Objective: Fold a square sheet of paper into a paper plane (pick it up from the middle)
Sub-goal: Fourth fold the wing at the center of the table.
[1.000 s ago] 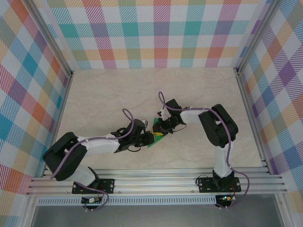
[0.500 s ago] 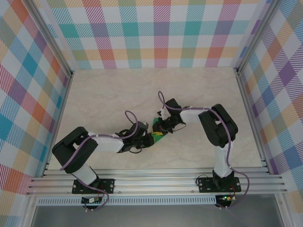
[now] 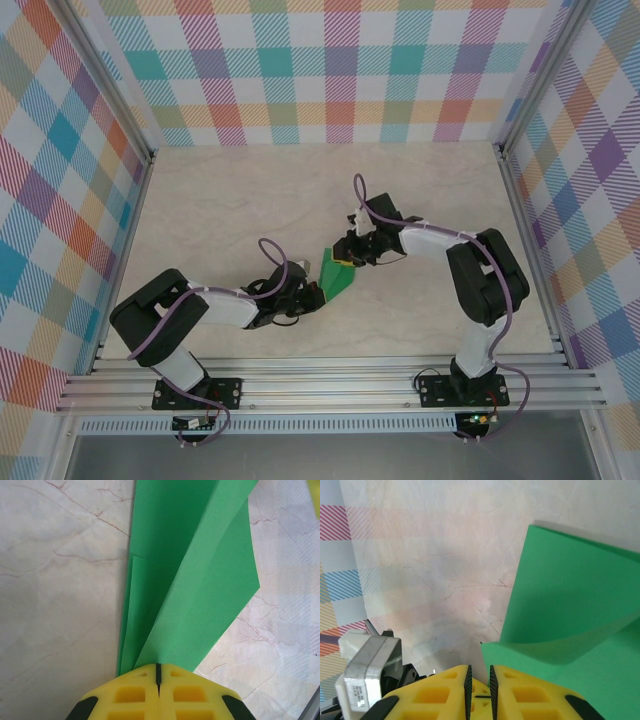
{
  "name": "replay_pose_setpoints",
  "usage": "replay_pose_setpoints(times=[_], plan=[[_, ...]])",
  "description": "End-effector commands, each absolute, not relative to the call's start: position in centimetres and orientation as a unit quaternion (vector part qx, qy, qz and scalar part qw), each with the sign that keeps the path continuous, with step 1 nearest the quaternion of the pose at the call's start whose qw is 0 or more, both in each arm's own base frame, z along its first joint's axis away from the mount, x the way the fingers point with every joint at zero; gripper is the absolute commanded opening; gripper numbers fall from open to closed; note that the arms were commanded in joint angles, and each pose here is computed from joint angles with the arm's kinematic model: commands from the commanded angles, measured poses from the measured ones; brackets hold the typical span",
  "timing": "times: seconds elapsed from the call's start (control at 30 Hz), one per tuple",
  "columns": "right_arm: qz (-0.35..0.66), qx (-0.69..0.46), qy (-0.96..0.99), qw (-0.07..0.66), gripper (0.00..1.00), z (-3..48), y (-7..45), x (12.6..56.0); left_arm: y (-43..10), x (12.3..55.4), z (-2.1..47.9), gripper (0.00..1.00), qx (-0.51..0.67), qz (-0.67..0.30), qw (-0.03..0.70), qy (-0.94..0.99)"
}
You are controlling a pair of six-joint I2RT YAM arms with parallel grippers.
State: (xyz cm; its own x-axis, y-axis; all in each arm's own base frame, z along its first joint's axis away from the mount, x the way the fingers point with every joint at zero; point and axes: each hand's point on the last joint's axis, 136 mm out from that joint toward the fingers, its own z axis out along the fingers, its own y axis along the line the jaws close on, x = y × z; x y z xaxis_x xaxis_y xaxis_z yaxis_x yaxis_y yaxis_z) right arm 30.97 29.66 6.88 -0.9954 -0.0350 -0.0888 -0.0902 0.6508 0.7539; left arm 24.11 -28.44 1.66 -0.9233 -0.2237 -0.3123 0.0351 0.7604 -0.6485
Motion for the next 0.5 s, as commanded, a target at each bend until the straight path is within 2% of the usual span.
replay_pose_setpoints(times=[0.0, 0.2, 0.47], plan=[[0.429, -0.039, 0.902, 0.003, 0.19, 5.6, 30.2, 29.0, -23.0, 20.7, -4.6, 0.01, -0.078, -0.215, 0.125, 0.965], [0.452, -0.083, 0.888, -0.021, 0.20, 5.9, 32.1, 27.0, -23.2, 20.9, -4.4, 0.01, -0.075, -0.215, 0.126, 0.965], [0.419, -0.064, 0.905, -0.039, 0.19, 2.2, 31.9, 27.3, -23.2, 21.0, -4.2, 0.00, -0.074, -0.213, 0.125, 0.966]])
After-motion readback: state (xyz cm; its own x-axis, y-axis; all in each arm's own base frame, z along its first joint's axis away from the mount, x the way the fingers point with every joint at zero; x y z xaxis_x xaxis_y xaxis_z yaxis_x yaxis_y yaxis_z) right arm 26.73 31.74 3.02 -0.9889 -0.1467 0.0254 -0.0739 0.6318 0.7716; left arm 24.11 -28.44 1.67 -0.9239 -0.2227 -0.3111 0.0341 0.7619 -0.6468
